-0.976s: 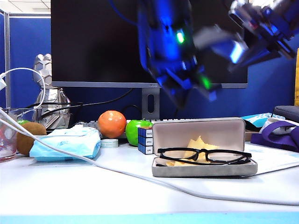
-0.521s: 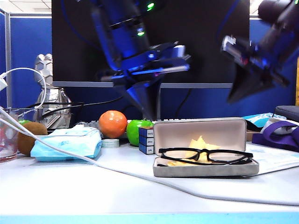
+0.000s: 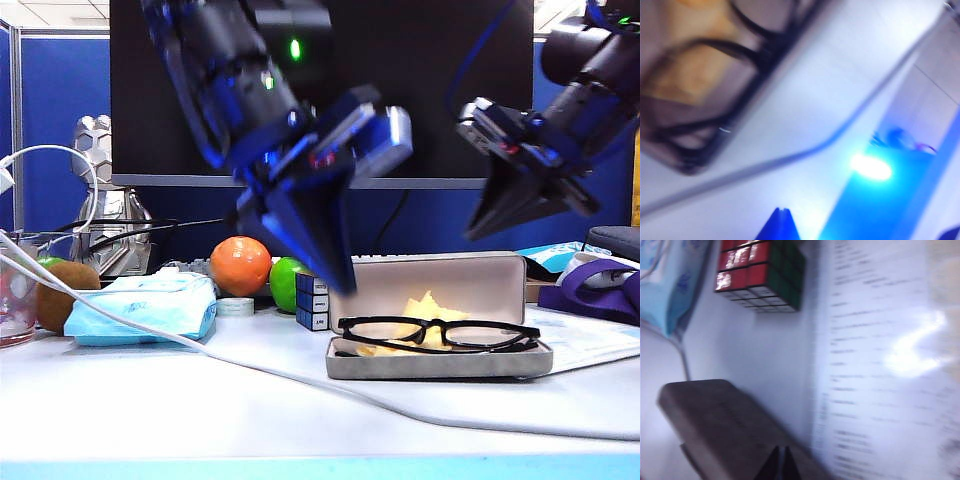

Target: Pick up the glasses, fold the temples of the glasses, place the glasses into the glasses case, and finally close the glasses case.

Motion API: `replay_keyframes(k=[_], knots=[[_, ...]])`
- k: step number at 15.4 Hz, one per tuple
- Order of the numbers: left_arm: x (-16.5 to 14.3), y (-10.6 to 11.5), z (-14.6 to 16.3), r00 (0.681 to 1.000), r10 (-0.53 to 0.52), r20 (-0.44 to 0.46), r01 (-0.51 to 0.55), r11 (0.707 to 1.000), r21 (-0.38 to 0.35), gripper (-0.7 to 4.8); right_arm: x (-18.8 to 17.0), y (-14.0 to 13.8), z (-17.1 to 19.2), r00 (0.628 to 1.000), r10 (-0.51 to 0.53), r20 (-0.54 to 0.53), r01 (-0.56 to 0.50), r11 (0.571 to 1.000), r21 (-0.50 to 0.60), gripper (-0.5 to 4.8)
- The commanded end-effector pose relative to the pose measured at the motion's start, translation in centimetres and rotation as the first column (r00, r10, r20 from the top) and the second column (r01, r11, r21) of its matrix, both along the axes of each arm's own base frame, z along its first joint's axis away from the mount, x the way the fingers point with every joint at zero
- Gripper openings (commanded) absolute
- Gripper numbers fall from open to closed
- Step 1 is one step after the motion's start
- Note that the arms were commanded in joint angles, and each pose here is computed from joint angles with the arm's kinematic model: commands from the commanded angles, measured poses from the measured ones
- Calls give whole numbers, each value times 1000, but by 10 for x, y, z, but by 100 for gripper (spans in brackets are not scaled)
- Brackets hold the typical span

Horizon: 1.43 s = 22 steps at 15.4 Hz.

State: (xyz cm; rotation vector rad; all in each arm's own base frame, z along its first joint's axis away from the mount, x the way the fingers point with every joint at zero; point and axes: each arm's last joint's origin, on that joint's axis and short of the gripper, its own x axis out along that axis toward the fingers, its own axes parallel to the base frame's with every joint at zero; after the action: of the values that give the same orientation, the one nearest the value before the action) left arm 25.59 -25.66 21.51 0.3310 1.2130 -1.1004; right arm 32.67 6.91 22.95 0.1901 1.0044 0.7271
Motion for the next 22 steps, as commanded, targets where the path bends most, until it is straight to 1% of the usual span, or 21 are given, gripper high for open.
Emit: replay_keyframes(k=[1, 2, 4, 5, 7, 9, 13, 15, 17, 18, 22], knots=[[3, -7, -12, 999, -29, -14, 29, 999, -14, -5, -2, 12, 1, 998, 57, 14, -57, 998, 7, -5], [3, -11, -19, 998, -59, -5, 59, 998, -12, -6, -2, 15, -2, 998, 63, 2, -63, 998, 3, -5], [4, -18, -27, 997, -80, 4, 80, 997, -20, -6, 0, 15, -11, 998, 61, -36, -61, 998, -7, -5], [5, -22, -29, 996, -91, 20, 92, 995, -41, -5, 0, 15, -16, 996, 68, -58, -69, 998, -14, -5], [7, -32, -28, 991, -104, 89, 113, 989, -96, -6, -2, 15, -17, 993, 90, -77, -91, 996, -9, -5], [8, -36, -28, 987, -107, 118, 121, 985, -121, -5, -6, 14, -18, 990, 97, -107, -99, 995, -17, -5], [6, -43, -42, 988, -127, 89, 136, 985, -108, -5, -7, 14, -19, 988, 109, -113, -112, 993, -22, -5], [3, -46, -41, 985, -135, 104, 146, 983, -113, -5, -7, 14, -19, 988, 109, -112, -112, 993, -22, -5], [5, -49, -43, 986, -112, 119, 127, 984, -124, -5, -7, 15, -18, 985, 126, -116, -125, 992, 10, -5], [6, -50, -46, 986, -106, 127, 121, 986, -115, -5, -8, 15, -18, 984, 131, -119, -129, 991, 20, -5], [8, -52, -64, 992, -86, 90, 94, 993, -78, -5, -11, 23, -18, 979, 157, -131, -155, 988, 21, -5]])
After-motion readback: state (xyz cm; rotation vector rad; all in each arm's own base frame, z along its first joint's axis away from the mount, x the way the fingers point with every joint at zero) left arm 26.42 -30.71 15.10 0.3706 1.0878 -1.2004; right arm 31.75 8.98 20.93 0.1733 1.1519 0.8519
